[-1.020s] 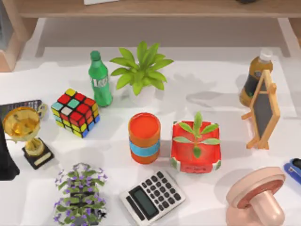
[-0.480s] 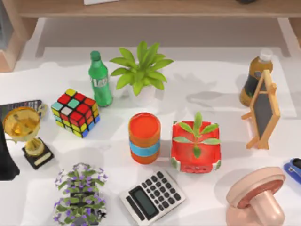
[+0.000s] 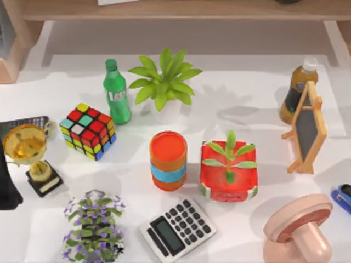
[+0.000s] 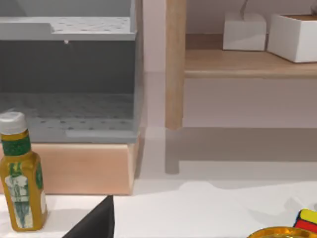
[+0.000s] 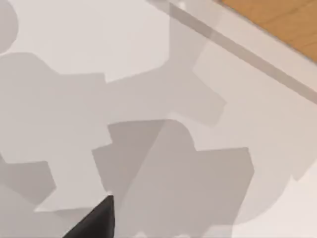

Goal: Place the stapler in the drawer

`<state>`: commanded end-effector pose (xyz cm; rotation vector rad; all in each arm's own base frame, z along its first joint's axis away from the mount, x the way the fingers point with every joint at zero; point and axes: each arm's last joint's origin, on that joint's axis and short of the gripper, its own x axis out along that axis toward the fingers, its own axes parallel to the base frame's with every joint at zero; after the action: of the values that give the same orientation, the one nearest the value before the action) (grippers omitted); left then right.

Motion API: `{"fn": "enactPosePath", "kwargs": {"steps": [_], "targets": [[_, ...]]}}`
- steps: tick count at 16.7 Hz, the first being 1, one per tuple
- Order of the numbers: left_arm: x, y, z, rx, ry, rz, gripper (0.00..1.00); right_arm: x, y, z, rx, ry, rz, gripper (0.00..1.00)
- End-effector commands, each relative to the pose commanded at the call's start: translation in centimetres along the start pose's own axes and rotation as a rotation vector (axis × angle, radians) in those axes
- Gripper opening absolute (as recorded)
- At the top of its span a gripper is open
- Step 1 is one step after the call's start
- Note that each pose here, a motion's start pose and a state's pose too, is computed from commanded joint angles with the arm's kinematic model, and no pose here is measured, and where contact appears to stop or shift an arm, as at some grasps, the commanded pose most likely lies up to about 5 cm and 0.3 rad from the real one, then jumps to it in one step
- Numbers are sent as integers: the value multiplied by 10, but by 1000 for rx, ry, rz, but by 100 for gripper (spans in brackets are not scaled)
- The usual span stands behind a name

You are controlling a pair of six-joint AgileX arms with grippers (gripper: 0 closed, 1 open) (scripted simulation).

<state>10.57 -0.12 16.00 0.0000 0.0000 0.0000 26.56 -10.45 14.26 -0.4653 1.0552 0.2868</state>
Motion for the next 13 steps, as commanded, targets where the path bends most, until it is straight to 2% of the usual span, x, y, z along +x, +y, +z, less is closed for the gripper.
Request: {"fn": "enactPosePath", "kwargs": {"steps": [3,5,9,13], "targets": [[0,0,0,0,0,0,100,-14,43,36,-24,159,157,100],[0,0,0,0,0,0,100,-24,70,54,-60,253,218,100],[0,0,0,0,0,0,100,-37,108,76,-125,383,266,100],[0,0,0,0,0,0,100,-39,115,80,-138,409,271,100]]}}
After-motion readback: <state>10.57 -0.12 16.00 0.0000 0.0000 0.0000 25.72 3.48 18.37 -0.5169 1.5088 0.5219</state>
